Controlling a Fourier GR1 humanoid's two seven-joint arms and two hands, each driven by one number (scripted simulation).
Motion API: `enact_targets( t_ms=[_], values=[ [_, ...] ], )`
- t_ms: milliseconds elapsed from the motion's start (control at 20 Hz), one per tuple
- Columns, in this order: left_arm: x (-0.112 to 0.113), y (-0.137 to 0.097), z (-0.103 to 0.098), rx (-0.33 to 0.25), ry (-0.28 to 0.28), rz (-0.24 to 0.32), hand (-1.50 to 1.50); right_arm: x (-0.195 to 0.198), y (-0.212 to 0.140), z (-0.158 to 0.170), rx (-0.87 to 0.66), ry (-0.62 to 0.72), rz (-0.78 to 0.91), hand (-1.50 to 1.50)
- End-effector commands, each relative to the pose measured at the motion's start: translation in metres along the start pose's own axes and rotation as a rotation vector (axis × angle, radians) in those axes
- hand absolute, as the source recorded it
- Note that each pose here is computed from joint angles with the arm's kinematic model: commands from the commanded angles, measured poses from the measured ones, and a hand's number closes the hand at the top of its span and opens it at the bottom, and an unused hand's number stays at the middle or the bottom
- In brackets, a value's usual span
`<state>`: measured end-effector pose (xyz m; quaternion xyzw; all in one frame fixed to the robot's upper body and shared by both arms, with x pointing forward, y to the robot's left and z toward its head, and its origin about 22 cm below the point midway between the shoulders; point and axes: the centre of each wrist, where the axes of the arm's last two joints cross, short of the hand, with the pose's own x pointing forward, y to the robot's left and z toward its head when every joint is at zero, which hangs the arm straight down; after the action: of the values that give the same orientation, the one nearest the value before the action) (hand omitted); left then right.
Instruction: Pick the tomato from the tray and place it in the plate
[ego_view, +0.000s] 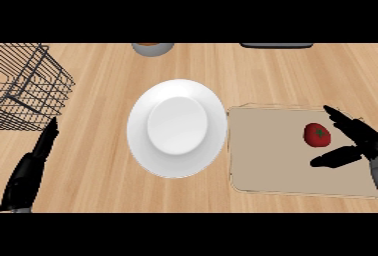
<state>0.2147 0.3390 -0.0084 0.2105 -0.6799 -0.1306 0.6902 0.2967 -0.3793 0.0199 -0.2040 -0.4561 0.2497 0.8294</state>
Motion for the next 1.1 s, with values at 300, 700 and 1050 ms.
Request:
enact_targets(
  t_ms=[300,700,1050],
  values=[
    [0.003,0.009,0.007,0.003,-0.004,-0.005,0.00,-0.014,0.005,-0.019,0.011,-0.026,-0.020,1.50],
    [-0.011,0.004,0.001,-0.003,0.025,-0.003,0.00,0.004,0.035,-0.021,-0.033,-0.083,-0.018,1.50],
    [0.029,-0.022,-0.025,-0.115,-0.115,0.012,0.00,0.127,0.003,-0.029,0.098,-0.509,0.545,1.50]
  ],
)
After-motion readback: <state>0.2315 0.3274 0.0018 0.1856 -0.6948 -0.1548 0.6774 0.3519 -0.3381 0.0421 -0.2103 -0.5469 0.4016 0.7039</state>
